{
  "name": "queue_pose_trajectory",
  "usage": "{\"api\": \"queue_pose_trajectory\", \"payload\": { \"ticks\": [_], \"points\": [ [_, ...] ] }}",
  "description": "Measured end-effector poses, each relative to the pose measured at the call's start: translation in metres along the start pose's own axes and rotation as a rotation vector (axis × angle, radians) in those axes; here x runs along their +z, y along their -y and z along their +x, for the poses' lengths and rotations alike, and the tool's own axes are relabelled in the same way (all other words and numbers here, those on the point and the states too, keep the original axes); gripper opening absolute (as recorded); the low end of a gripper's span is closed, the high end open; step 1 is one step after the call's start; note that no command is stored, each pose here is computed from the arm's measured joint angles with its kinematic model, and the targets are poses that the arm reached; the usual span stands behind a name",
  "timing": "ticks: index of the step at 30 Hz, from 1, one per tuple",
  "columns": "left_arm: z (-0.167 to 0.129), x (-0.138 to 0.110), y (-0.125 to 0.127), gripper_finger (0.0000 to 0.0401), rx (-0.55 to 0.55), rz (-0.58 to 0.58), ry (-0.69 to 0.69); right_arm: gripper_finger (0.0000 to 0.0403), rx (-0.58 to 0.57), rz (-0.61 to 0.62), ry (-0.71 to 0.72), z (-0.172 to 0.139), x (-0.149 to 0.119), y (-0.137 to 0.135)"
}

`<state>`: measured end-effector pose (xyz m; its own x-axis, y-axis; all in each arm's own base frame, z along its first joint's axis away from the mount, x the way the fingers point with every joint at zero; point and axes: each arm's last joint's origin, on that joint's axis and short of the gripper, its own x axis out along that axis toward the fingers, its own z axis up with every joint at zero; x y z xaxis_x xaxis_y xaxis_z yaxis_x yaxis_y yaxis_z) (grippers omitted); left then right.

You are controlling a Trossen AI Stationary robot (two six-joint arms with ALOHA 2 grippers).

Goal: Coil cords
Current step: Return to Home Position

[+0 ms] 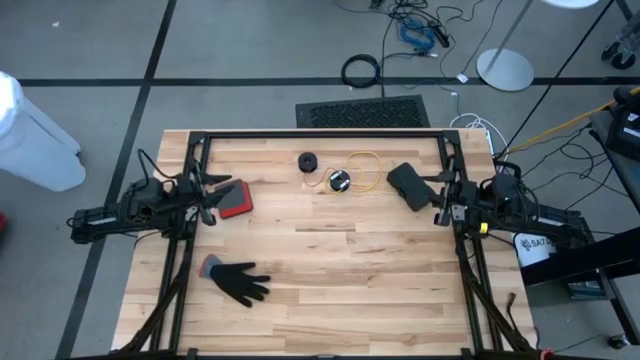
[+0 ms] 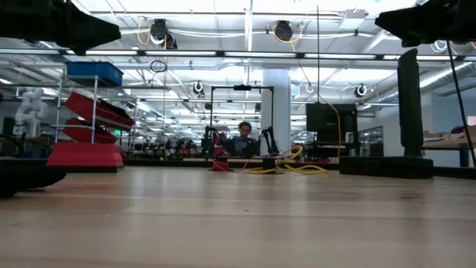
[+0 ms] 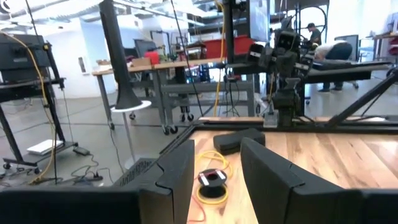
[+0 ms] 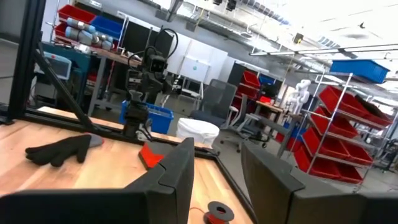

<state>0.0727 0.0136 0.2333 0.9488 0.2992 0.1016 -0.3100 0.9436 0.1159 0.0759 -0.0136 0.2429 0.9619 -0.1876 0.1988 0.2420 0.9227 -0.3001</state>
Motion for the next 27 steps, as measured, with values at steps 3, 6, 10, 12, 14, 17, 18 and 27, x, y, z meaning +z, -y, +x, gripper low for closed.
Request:
{"api": "queue_pose_trajectory", "payload": {
  "ticks": [3, 6, 10, 12, 14, 17, 18, 27],
  "points": [
    [0.0, 0.0012, -0.0009, 0.0138, 0.028, 0.017, 0.01, 0.0121, -0.001, -0.005, 0.003, -0.0014, 0.0001, 0.0001],
    [-0.0001, 0.0006, -0.0018, 0.0138, 0.059, 0.039, 0.001, 0.0121, -0.003, -0.004, 0.008, -0.0025, 0.0005, 0.0002],
    [-0.0001, 0.0009, -0.0021, 0.0138, 0.068, 0.044, 0.002, 0.0121, -0.004, 0.019, 0.009, -0.0029, 0.0006, 0.0003],
    [-0.0001, 0.0007, -0.0021, 0.0138, 0.067, 0.026, 0.001, 0.0121, -0.004, 0.04, 0.01, -0.0029, 0.0006, 0.0003],
    [-0.0001, 0.0004, -0.0017, 0.0138, 0.056, -0.006, 0.0, 0.0121, -0.003, 0.058, 0.01, -0.0029, 0.0006, 0.0003],
    [-0.0001, 0.0005, -0.0012, 0.0138, 0.037, -0.05, 0.004, 0.0121, -0.003, 0.068, 0.008, -0.0029, 0.0005, 0.0003],
    [-0.0001, 0.0004, -0.001, 0.0138, 0.033, -0.053, 0.003, 0.0121, -0.003, 0.065, 0.009, -0.0029, 0.0005, 0.0003],
    [-0.0001, 0.0008, -0.0008, 0.0138, 0.023, -0.054, 0.008, 0.0121, -0.003, 0.076, 0.008, -0.0029, 0.0005, 0.0003]
  ]
}}
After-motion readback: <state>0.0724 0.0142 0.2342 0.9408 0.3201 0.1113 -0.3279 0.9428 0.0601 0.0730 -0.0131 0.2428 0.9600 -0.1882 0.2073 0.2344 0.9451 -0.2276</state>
